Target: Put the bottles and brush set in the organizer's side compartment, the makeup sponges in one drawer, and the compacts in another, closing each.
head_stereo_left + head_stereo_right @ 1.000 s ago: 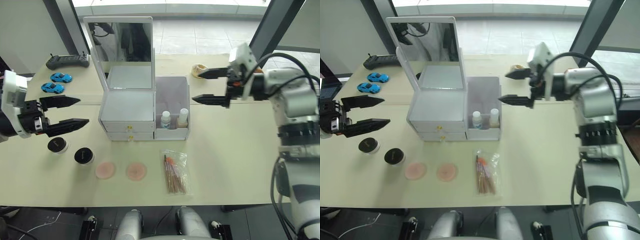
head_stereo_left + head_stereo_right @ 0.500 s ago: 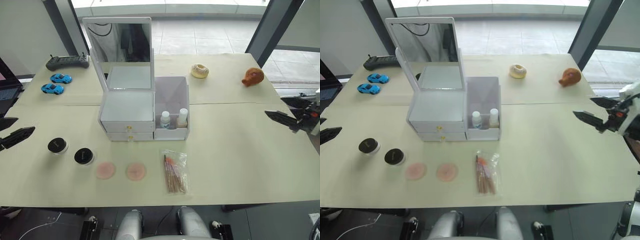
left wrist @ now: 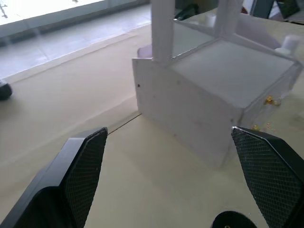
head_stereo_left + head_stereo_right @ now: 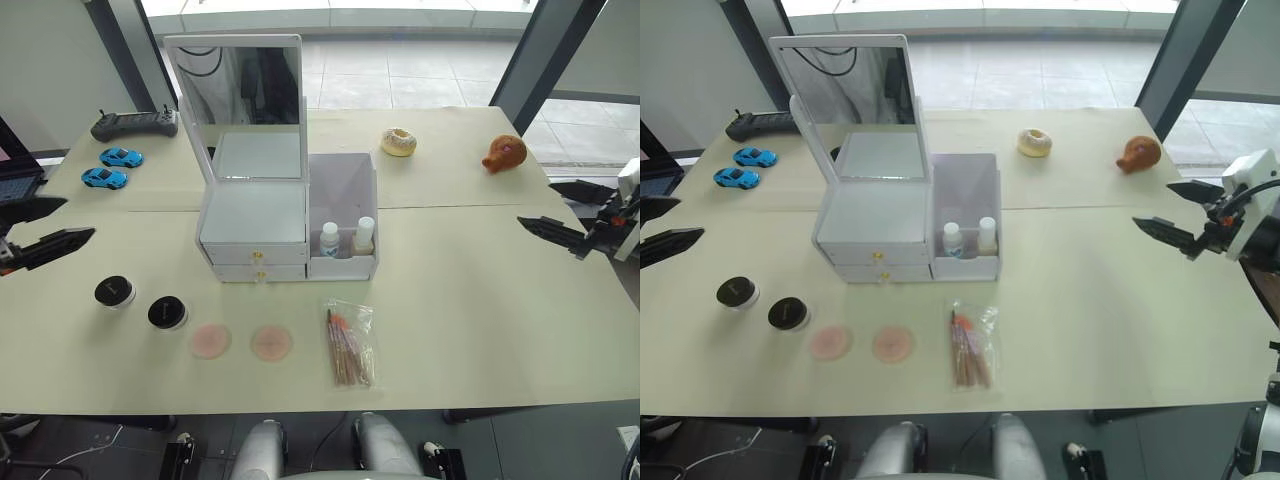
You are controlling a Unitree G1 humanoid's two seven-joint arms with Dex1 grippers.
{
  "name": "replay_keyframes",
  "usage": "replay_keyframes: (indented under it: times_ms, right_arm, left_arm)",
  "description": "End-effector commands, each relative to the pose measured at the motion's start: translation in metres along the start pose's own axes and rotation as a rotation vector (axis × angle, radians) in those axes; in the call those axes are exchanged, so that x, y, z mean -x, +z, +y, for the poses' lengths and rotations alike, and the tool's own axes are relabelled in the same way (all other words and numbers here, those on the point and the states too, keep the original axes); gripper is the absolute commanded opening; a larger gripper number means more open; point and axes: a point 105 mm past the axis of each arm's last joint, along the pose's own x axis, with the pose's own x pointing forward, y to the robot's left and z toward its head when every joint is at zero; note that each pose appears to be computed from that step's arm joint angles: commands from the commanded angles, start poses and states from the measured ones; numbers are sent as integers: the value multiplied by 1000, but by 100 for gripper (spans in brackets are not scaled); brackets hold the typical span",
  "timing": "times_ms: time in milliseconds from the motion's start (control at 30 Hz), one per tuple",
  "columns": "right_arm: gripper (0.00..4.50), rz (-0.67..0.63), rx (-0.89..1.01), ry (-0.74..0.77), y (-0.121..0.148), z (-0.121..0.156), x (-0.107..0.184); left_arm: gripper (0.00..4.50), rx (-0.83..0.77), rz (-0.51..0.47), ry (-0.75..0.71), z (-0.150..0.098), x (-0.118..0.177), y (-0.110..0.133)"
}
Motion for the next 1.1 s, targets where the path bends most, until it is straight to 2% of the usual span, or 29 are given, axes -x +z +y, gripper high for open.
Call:
replay_keyframes:
  times_ms: [33,133,233,367,433,500,533,633,733,867,967,1033,1100]
  right_arm:
    - [446,-52,32,123,32,31,-15]
    - [446,-42,34,213,43,59,-24]
    - [446,-31,93,309,52,91,-27]
    - [446,-13,100,368,59,123,-30]
    - [446,32,131,393,53,140,-28]
    - [446,94,121,393,42,152,-22]
    - [446,128,97,381,34,154,-17]
    - [446,165,68,357,23,157,-7]
    - [446,129,10,333,23,163,-5]
    - [446,94,-98,278,16,172,-10]
    - [450,110,-329,306,0,182,-14]
    - [450,113,-422,321,-6,187,-15]
    - [450,188,-504,231,-28,187,-24]
  left_arm:
    - [450,-49,-10,-220,-30,-34,24]
    - [450,-68,6,-395,-60,-61,34]
    - [450,-50,54,-586,-95,-73,35]
    - [450,-82,96,-740,-126,-91,35]
    - [450,-97,82,-809,-143,-102,38]
    - [450,-147,127,-870,-162,-112,28]
    - [450,-121,124,-896,-172,-116,27]
    - [450,-71,106,-939,-186,-121,26]
    - [450,20,135,-933,-193,-128,19]
    - [450,235,298,-752,-193,-143,-14]
    - [393,497,365,-836,-219,-135,-18]
    - [337,552,381,-815,-224,-139,-21]
    - [276,618,390,-743,-225,-153,-28]
